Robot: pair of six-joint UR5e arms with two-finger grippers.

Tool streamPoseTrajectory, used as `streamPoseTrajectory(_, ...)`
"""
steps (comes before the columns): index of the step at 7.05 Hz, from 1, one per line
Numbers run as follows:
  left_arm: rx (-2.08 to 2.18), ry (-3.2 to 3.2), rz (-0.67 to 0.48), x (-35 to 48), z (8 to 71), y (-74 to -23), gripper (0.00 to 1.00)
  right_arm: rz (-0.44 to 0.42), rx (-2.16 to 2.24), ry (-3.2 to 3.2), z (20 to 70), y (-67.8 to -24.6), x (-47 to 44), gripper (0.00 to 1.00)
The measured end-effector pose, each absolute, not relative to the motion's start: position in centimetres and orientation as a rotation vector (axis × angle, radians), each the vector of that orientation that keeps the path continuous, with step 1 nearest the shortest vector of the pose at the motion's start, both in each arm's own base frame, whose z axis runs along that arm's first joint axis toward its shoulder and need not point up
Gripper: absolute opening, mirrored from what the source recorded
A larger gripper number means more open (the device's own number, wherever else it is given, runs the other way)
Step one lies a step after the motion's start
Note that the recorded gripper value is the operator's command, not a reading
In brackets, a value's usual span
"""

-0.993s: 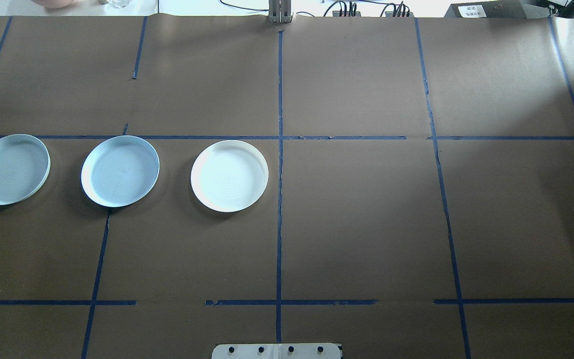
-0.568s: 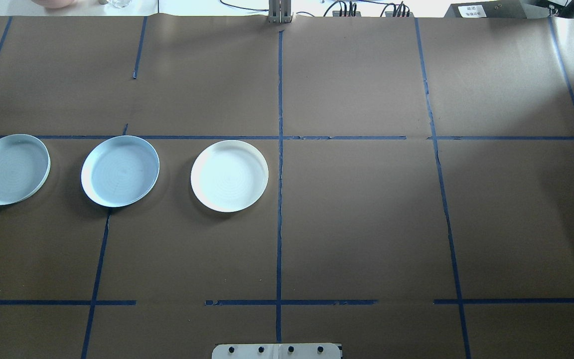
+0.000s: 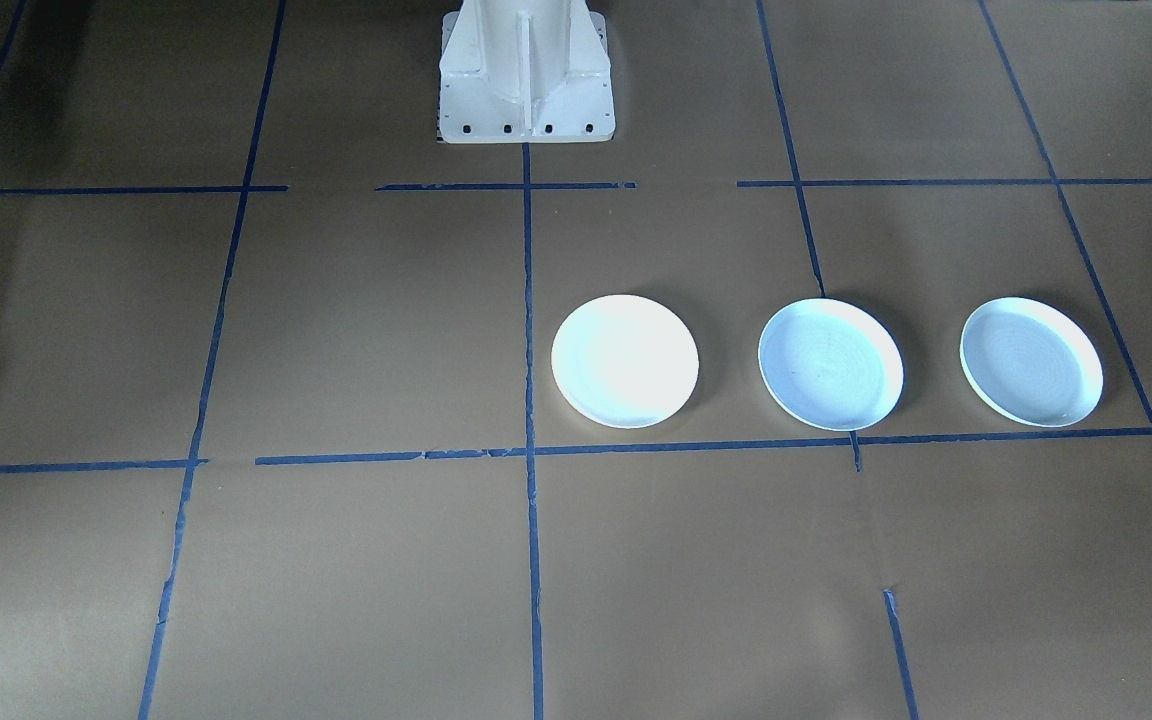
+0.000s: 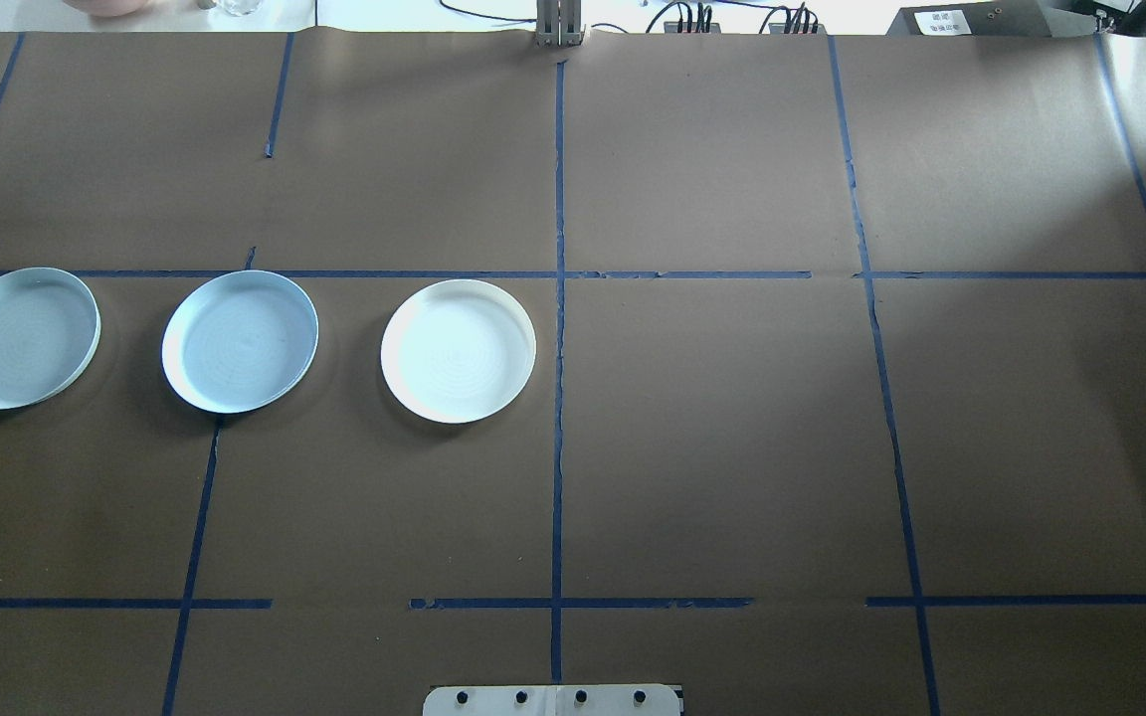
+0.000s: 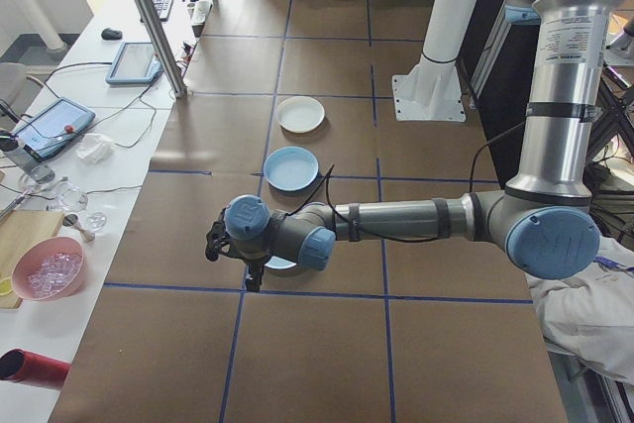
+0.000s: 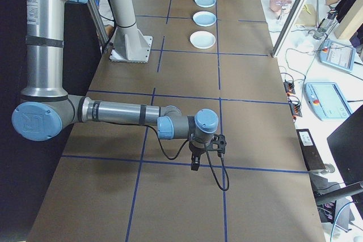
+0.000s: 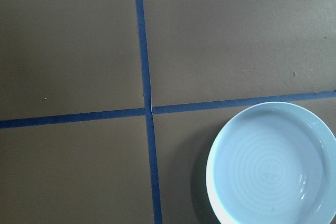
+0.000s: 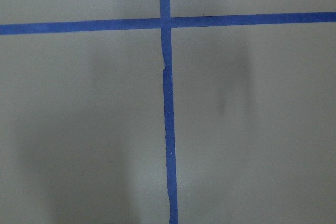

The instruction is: Stack plate in center

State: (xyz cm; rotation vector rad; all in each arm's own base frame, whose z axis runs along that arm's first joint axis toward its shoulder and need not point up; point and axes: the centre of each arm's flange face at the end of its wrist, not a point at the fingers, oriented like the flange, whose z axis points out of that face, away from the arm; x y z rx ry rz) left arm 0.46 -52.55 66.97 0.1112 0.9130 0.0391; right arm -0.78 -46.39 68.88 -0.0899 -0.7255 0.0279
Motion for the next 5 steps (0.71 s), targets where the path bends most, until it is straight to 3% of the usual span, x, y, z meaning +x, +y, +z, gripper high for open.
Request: streamPoseTrajectory(5,0.093,0.928,0.049,1.8,71.0,-53.6,0.99,0.028,-0.090,-0.726,68.9,-46.4,-0.8,1.00)
